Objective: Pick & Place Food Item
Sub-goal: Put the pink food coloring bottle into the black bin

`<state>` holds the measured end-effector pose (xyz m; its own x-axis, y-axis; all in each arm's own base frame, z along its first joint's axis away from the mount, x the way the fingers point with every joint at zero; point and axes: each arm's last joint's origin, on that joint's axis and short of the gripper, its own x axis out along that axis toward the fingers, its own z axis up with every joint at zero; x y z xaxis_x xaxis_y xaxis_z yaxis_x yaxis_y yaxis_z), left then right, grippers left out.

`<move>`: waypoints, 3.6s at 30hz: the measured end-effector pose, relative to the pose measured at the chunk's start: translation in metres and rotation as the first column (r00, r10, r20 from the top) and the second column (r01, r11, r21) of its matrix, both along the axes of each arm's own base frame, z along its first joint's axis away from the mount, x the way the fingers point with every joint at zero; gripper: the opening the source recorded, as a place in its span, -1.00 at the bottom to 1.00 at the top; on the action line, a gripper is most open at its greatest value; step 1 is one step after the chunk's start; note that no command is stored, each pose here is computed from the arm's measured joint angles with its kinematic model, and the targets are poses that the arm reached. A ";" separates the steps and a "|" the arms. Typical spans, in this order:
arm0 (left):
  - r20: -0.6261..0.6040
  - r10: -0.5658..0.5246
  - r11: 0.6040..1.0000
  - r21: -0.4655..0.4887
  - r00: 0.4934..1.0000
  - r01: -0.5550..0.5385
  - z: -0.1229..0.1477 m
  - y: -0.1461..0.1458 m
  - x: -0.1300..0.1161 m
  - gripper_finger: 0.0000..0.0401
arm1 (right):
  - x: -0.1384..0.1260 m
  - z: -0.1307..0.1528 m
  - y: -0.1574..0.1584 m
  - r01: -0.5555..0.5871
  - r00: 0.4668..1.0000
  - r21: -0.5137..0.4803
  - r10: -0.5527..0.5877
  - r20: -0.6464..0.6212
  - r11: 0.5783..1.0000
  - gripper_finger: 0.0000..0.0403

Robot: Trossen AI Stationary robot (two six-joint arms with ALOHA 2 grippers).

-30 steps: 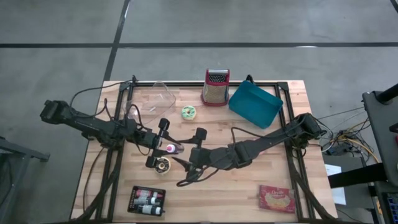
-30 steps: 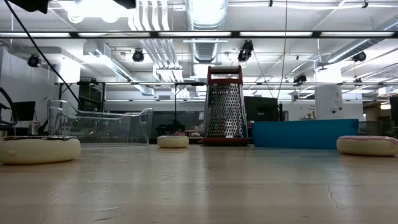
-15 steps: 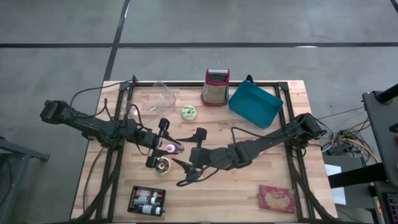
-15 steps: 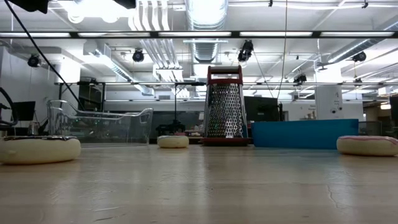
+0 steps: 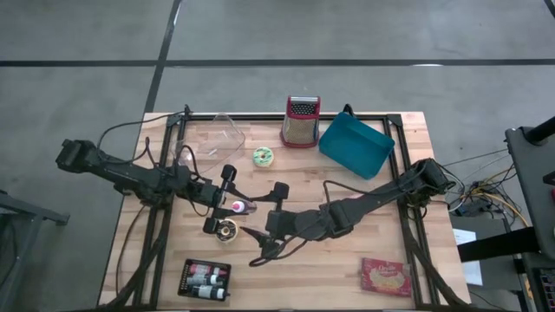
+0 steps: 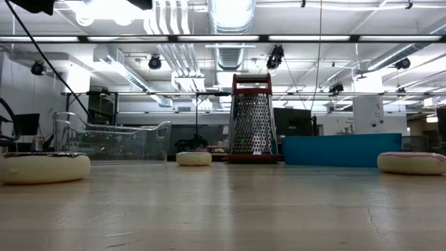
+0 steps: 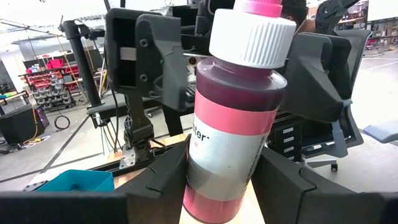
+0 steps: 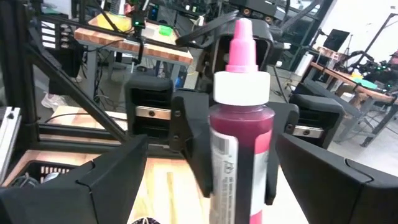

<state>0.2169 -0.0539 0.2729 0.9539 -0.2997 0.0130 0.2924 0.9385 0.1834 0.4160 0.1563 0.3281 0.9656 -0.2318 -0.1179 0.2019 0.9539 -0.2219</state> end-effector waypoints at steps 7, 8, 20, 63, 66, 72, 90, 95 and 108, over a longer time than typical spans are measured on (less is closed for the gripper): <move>0.002 0.000 1.000 -0.001 1.000 0.000 0.001 0.000 0.000 -0.19 | -0.011 0.003 0.008 -0.021 0.999 0.007 0.021 -0.049 1.000 0.73; 0.003 0.001 1.000 -0.001 1.000 -0.001 0.001 0.000 -0.001 -0.19 | -0.013 0.004 0.009 -0.025 0.998 0.004 0.025 -0.059 1.000 0.73; 0.002 0.002 1.000 -0.001 1.000 -0.002 0.001 0.000 -0.001 -0.19 | -0.050 0.021 0.028 -0.070 0.988 0.088 0.081 -0.129 0.994 0.69; -0.026 0.000 1.000 -0.002 1.000 0.000 -0.001 0.000 -0.001 -0.19 | -0.088 -0.077 0.033 0.211 0.937 -0.012 -0.206 -0.282 0.977 0.68; -0.027 0.000 1.000 -0.002 1.000 0.000 -0.002 0.000 -0.001 -0.19 | -0.086 -0.079 0.031 0.213 0.939 0.008 -0.203 -0.279 0.977 0.70; -0.030 0.003 1.000 -0.001 1.000 -0.003 -0.002 0.000 -0.001 -0.19 | -0.075 -0.082 0.018 0.116 0.934 0.106 -0.072 -0.350 0.988 0.74; -0.031 0.003 1.000 0.000 1.000 -0.003 -0.002 0.000 -0.001 -0.19 | -0.061 -0.091 -0.038 0.151 0.889 0.166 -0.060 -0.455 0.975 0.74; -0.035 0.003 1.000 0.001 0.999 -0.003 -0.002 0.000 -0.001 -0.19 | -0.077 -0.074 -0.049 0.176 0.869 0.143 -0.085 -0.487 0.974 0.72; -0.042 0.004 1.000 0.002 0.999 -0.003 -0.003 0.000 -0.001 -0.19 | -0.144 -0.015 -0.066 0.090 0.953 0.206 -0.024 -0.303 0.974 0.71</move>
<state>0.2155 -0.0536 0.2699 0.9547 -0.2964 -0.0280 0.2966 0.9393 0.1724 0.2723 0.0907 0.3128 0.8649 -0.2226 -0.4499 0.2136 0.9743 -0.0715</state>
